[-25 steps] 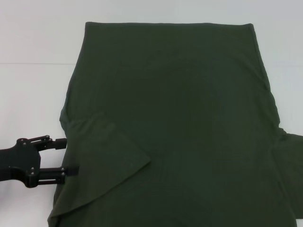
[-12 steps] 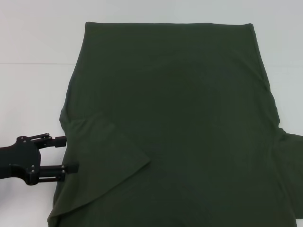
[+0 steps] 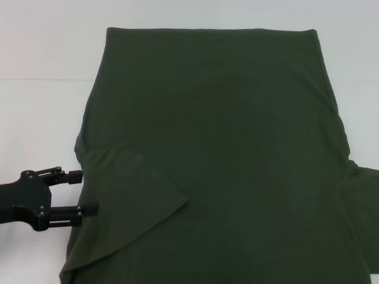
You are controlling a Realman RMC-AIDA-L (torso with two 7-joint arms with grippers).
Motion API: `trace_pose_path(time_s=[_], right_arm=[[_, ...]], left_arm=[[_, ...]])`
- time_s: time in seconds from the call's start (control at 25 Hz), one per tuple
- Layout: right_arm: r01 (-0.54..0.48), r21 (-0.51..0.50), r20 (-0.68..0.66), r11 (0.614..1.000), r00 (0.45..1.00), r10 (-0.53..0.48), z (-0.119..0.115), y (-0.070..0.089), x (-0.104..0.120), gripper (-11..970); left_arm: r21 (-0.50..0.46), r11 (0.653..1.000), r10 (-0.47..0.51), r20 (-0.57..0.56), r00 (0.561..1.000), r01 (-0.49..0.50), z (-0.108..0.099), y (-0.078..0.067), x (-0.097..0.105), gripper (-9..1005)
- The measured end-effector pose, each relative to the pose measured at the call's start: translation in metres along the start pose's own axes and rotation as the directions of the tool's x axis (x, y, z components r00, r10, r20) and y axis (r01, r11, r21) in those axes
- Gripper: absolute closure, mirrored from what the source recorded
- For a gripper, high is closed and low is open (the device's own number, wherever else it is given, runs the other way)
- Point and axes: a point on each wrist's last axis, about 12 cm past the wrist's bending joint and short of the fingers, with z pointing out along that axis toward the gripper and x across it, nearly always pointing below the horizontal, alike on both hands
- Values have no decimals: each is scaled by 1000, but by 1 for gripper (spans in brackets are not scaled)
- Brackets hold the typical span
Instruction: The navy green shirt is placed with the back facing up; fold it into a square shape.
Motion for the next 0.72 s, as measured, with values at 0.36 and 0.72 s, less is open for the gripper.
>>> trace_pose_path(time_s=[0.36,0.72], right_arm=[[10,-7,-10,1000,1000,-10,7,5,-3,51],[15,-15,-20,1000,1000,-15,12,8,-5,52]], left_arm=[[-1,1000,3,0,1000,-3,0,1,-1,146],[-8,1000,4,-10,1000,-4,1,2,0,145]])
